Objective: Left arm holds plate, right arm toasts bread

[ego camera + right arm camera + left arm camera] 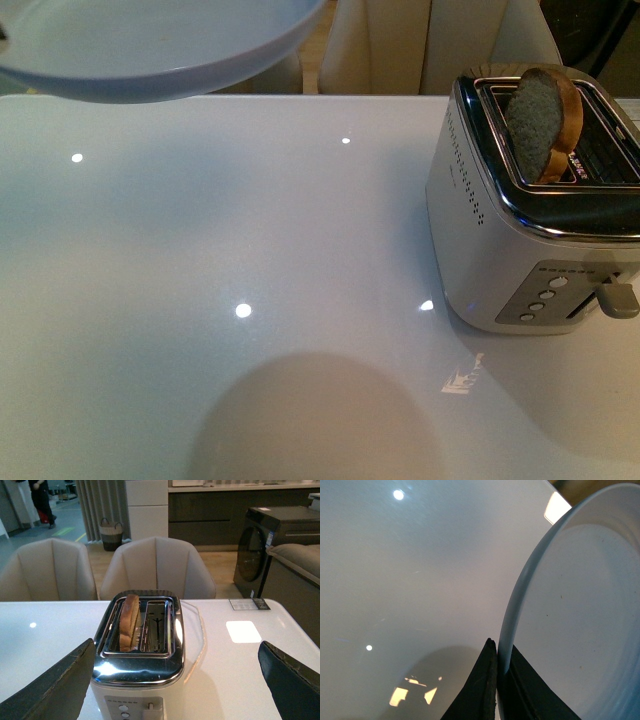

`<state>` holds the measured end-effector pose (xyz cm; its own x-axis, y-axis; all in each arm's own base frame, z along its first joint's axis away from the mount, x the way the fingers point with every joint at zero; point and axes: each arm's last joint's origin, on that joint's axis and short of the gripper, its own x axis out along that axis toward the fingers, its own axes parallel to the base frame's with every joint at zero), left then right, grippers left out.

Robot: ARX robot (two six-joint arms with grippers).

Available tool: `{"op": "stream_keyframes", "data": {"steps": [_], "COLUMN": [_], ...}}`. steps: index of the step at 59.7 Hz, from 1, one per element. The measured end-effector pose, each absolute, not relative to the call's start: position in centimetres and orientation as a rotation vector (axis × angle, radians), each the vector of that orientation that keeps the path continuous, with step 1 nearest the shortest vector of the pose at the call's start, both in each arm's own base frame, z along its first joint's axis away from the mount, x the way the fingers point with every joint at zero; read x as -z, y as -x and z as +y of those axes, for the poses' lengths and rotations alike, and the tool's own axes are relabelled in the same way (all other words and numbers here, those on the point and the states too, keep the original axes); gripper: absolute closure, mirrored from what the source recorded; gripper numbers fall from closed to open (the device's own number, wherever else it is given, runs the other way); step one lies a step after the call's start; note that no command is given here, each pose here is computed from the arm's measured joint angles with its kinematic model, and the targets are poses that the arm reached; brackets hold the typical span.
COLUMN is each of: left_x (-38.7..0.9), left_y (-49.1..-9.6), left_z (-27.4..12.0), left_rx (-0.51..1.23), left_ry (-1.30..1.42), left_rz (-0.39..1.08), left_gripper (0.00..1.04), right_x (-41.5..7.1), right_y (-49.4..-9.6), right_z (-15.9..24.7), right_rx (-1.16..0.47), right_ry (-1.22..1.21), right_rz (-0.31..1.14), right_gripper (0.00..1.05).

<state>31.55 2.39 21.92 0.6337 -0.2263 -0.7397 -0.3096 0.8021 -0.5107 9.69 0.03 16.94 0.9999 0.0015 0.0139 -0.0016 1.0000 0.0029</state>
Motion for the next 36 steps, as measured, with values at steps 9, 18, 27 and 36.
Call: {"op": "stream_keyframes", "data": {"steps": [9,18,27,36], "left_x": [-18.2,-13.8,-9.9,-6.2], "left_y": [-33.0,-33.6,-33.6,-33.4], "left_z": [7.4,10.1,11.2,11.3], "left_rx": [-0.106,-0.124,-0.108,-0.095], "left_ry": [0.581,0.49,0.503,0.543], "left_rz": [0.89,0.942,0.97,0.982], "left_gripper": [1.02,1.02,1.02,1.02], "right_x": [-16.9,-16.9,-16.9,-16.9], "right_y": [-9.7,-9.7,-9.7,-9.7], "right_z": [0.0,0.0,0.0,0.0], "right_rx": [-0.002,-0.002,-0.002,-0.002], "right_ry": [-0.003,-0.003,-0.003,-0.003], "right_rz": [-0.014,-0.014,-0.014,-0.014], "right_gripper": [0.09,0.09,0.09,0.09]}}
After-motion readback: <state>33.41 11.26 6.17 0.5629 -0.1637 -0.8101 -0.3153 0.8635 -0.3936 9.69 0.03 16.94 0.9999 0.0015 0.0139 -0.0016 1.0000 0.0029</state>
